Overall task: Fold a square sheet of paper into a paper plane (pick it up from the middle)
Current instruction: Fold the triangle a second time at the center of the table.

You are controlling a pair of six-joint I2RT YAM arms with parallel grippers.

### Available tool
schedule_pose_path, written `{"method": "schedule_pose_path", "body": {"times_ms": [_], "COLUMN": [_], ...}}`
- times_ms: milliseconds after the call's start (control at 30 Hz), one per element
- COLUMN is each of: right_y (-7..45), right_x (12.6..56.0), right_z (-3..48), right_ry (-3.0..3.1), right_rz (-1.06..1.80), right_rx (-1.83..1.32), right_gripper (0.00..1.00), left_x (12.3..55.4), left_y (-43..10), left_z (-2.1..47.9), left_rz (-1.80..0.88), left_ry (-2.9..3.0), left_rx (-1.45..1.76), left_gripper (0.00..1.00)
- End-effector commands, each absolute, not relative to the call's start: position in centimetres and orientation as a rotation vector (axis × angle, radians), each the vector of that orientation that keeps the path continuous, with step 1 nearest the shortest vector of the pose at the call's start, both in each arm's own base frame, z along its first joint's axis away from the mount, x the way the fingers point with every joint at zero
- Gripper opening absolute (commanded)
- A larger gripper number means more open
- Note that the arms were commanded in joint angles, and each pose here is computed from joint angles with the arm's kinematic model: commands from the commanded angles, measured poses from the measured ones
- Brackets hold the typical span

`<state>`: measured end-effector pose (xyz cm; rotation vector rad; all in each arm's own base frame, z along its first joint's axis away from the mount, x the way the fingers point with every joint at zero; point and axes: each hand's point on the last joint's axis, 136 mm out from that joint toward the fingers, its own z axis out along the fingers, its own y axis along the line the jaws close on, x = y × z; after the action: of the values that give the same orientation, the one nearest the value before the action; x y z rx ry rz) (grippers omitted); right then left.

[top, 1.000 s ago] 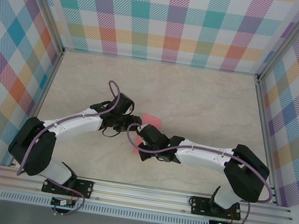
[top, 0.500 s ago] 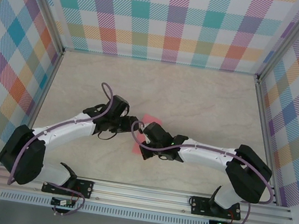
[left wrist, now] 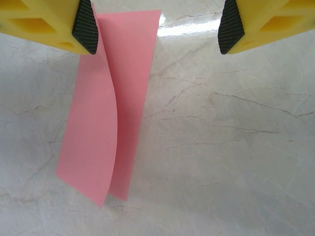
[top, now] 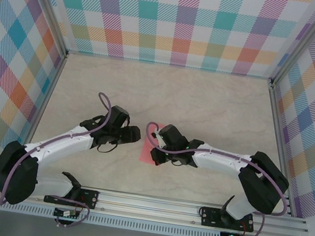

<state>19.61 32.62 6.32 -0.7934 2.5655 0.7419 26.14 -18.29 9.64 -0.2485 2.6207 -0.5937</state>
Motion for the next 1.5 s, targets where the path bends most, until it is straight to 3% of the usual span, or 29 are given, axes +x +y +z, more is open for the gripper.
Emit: {"method": "schedule_pose_path", "body": {"times_ms": [0, 733, 1467], "right_y": [33.1, 33.7, 33.4], "right_x": [19.6, 19.8, 20.2], "right_z": [7.0, 7.0, 6.9], "right_ry": [2.535, 2.517, 2.522], "right_rz": [0.798, 0.978, 1.115], "right_rx": [-0.831, -0.93, -0.918], "right_gripper": [0.04, 0.05, 0.06], "left_x": [26.4, 26.1, 26.4], "left_y": [-18.1, -21.0, -21.6], "left_z": [9.9, 8.9, 8.3], "left_rz": [-0.62, -0.828, -0.841], "left_ry": [2.591, 2.618, 2.644], "left_rx": [-0.277, -0.244, -0.24], "left_gripper": [0.67, 0.66, 0.66]}}
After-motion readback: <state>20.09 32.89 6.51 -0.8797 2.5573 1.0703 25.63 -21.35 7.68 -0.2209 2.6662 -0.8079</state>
